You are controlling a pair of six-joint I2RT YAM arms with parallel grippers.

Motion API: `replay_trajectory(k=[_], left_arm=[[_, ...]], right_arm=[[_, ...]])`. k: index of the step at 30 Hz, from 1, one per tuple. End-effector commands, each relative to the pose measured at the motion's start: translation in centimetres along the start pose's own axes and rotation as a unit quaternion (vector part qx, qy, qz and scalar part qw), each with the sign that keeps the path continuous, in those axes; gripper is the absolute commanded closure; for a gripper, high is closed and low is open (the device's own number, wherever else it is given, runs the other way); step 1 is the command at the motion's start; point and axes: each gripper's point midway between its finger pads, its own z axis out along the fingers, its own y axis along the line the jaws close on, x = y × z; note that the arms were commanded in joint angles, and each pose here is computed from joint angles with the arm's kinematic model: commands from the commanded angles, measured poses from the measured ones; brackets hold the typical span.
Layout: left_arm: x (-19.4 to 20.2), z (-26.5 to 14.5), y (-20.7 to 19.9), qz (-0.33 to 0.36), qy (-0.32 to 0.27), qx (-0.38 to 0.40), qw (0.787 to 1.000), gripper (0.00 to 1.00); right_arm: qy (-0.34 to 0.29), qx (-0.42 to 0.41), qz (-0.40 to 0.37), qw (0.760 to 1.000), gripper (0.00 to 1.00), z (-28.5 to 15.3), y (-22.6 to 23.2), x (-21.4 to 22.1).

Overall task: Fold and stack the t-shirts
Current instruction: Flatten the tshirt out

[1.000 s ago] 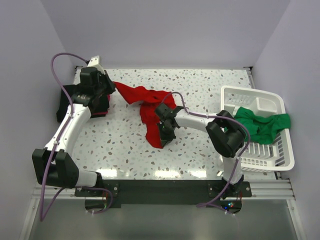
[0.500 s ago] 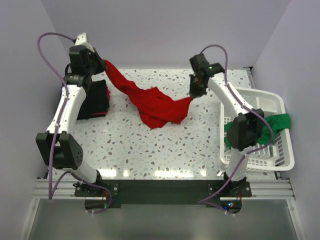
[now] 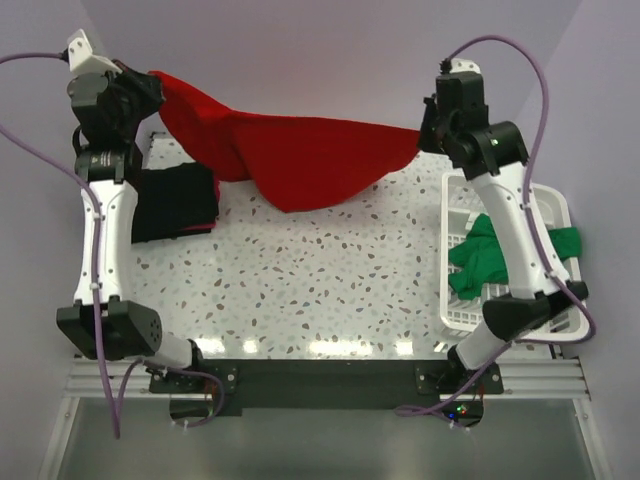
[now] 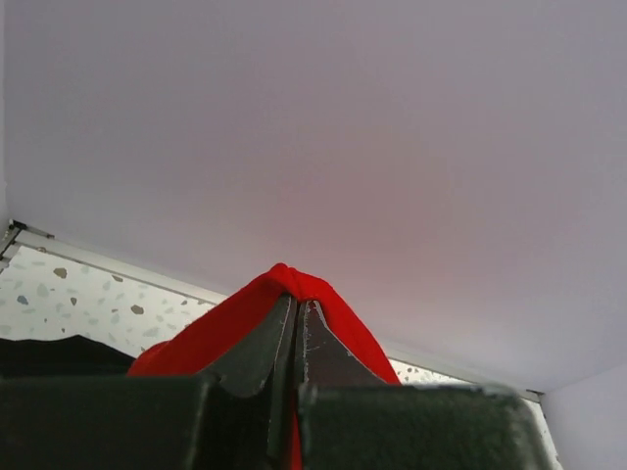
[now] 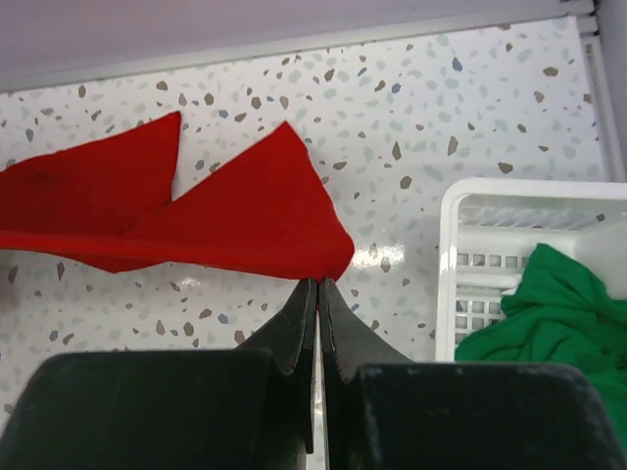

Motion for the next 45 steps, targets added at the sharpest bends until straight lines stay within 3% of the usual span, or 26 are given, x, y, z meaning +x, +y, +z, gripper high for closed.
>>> replay_trajectory(k=[1, 8, 12, 16, 21, 25, 29, 36, 41, 45], left_arm=[[-6.6, -6.0, -4.0, -0.005, -0.103, 0.045, 0.994, 1.00], [-10.5, -15.2, -4.0, 0.016, -0.173, -0.002, 0.985, 1.00], [-10.8, -16.0, -5.0, 0.020, -0.172, 0.017, 0.985, 1.00], [-8.4, -12.8, -5.5, 0.026, -0.117, 0.049, 0.992, 1.00], [-2.5, -6.4, -5.8, 0.015, -0.009, 0.113, 0.993, 1.00], [-1.3, -3.2, -5.9, 0.030, 0.022, 0.132, 0.991, 1.00], [-0.9, -1.1, -5.8, 0.038, 0.044, 0.133, 0.989, 1.00], [-4.8, -3.5, -7.7, 0.049, -0.008, 0.144, 0.988, 1.00], [-8.7, -8.8, -9.1, 0.056, -0.080, 0.137, 0.986, 1.00], [-10.9, -13.1, -8.9, 0.058, -0.132, 0.113, 0.983, 1.00]], right_arm=[[-0.186, -0.003, 0.047, 0.981, 1.00, -7.9, -2.7, -7.4], [-0.300, 0.027, 0.063, 0.951, 1.00, -15.2, -6.6, -10.7], [-0.315, 0.042, 0.049, 0.947, 1.00, -16.1, -7.2, -11.8], [-0.284, 0.069, 0.026, 0.956, 1.00, -13.0, -6.8, -11.2], [-0.228, 0.096, -0.011, 0.969, 1.00, -6.6, -5.5, -9.6], [-0.195, 0.097, -0.025, 0.976, 1.00, -2.6, -4.6, -8.7], [-0.185, 0.091, -0.019, 0.978, 1.00, -1.3, -4.0, -9.0], [-0.213, 0.083, 0.006, 0.973, 1.00, -3.9, -4.2, -10.9], [-0.242, 0.072, 0.029, 0.967, 1.00, -6.6, -5.0, -10.9], [-0.302, 0.051, 0.061, 0.950, 1.00, -11.5, -6.4, -11.5]])
